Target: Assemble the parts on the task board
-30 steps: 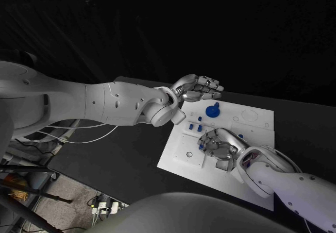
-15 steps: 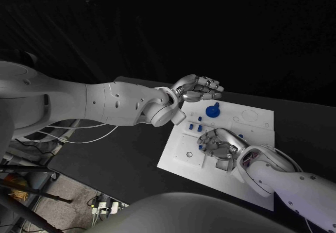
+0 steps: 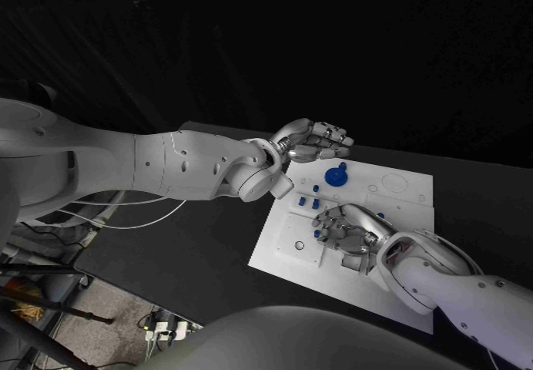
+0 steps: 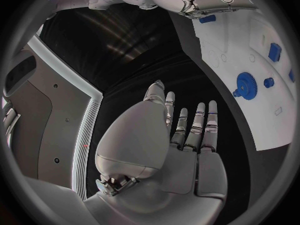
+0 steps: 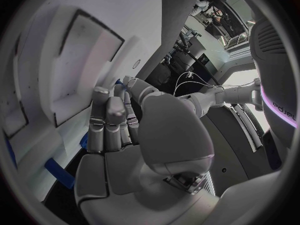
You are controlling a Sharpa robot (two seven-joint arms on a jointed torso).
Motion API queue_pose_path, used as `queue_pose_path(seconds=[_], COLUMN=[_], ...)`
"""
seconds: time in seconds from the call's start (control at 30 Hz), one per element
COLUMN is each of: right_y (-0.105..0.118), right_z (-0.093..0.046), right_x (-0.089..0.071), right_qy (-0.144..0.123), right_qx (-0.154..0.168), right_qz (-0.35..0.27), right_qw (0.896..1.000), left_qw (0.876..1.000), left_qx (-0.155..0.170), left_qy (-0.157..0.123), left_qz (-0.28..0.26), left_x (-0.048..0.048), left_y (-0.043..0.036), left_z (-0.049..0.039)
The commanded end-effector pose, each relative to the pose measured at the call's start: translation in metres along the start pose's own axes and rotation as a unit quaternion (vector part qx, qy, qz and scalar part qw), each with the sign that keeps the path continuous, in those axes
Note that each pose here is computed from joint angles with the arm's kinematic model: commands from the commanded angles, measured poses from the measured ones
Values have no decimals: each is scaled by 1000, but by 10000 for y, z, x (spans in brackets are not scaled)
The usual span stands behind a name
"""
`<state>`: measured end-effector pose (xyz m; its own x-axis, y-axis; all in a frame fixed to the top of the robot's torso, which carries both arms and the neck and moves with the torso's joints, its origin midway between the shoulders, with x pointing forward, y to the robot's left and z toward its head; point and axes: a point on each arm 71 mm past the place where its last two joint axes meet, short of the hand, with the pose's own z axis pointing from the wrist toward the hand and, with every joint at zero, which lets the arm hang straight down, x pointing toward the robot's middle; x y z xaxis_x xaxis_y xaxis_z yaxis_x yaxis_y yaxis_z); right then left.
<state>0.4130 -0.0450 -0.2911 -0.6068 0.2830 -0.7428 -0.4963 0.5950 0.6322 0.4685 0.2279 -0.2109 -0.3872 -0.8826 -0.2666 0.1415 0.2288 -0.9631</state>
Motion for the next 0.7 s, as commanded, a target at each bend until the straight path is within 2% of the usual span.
queue_pose_path(seconds=[0.03, 0.33, 0.7], right_y=[-149, -2, 48], right_z=[-119, -326, -657], right_x=[-62, -460, -918], right_qy=[-23, -50, -106], right_qx=[24, 4, -15], right_qz=[-37, -75, -35], right_qw=[999, 996, 994], left_qw=[1000, 1000, 1000], left_qx=[2, 2, 4], left_qy=[7, 5, 6], left_qz=[-5, -5, -5], left_x=[15, 3, 11], left_y=[-9, -6, -6], left_z=[0, -5, 4])
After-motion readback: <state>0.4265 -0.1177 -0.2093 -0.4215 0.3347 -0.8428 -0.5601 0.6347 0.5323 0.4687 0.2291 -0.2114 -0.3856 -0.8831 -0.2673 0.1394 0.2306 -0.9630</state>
